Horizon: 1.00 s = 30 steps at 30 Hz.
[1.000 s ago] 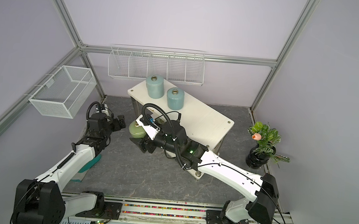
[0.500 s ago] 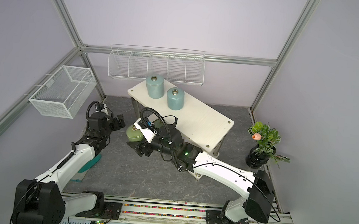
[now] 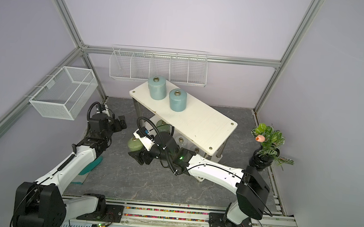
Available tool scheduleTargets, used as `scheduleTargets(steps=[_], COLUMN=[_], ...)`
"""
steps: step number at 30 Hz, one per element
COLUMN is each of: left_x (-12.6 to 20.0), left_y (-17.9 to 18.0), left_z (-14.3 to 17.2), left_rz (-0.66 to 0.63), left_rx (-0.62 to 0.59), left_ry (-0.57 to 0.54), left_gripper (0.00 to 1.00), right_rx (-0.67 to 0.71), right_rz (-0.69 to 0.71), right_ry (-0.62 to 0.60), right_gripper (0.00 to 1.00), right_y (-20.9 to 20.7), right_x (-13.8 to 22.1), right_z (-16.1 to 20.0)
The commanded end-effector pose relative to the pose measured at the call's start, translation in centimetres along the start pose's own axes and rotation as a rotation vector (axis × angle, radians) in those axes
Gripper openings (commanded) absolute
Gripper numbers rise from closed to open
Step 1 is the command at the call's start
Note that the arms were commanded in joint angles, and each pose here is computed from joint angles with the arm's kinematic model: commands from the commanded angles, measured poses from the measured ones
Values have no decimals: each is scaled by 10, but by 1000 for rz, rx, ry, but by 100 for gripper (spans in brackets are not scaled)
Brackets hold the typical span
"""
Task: Remove the tea canisters from the shelf
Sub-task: Place the tea canister at the center of the board.
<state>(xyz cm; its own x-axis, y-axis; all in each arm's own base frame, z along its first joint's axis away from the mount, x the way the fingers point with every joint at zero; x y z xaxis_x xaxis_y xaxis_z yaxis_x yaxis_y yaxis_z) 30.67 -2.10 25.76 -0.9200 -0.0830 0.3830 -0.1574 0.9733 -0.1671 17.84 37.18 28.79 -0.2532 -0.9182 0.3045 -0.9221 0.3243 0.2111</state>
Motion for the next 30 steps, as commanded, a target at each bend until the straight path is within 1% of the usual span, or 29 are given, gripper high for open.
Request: scheduleTargets(steps=[1,5,11,19,30], left_x=[-2,-2,-4,-3,-2], left_y=[-4,-2,-2,-3,-2], left_z=[-9,-7,-7,-7,-8], left_rz=[0,-12,-15,-7,-20], left_rx=[-8,-21,-20,-15,-30], left_ry=[-14,-12,-7,-11,-17], left_gripper=[100,100,100,100,100], right_rx=[-7,-24,-42,-28,-7], right_rz=[-38,-45,-45,-51,-59], right_ry=[-81,-38,-6,51,61], right_gripper=[48,47,47,49,48], right_y=[3,1,-1,-3,-12], right_x=[-4,-12,-19,-31,-49], right_z=[-5,9,31,59,106])
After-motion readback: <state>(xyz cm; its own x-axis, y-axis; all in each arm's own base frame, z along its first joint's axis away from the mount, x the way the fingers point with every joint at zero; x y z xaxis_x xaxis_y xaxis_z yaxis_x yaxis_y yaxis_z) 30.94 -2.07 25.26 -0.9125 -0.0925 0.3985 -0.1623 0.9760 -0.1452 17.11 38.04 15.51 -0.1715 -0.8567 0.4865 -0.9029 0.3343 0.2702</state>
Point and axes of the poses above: each gripper's point midway between its finger pads, its own x axis back along the fingers, its own y axis along the line the jaws close on, z = x × y, the point moved 10 cm from there along x, back along the fingers, and after that the axes turned 2 degrees about -x, right-handed, at the moved point
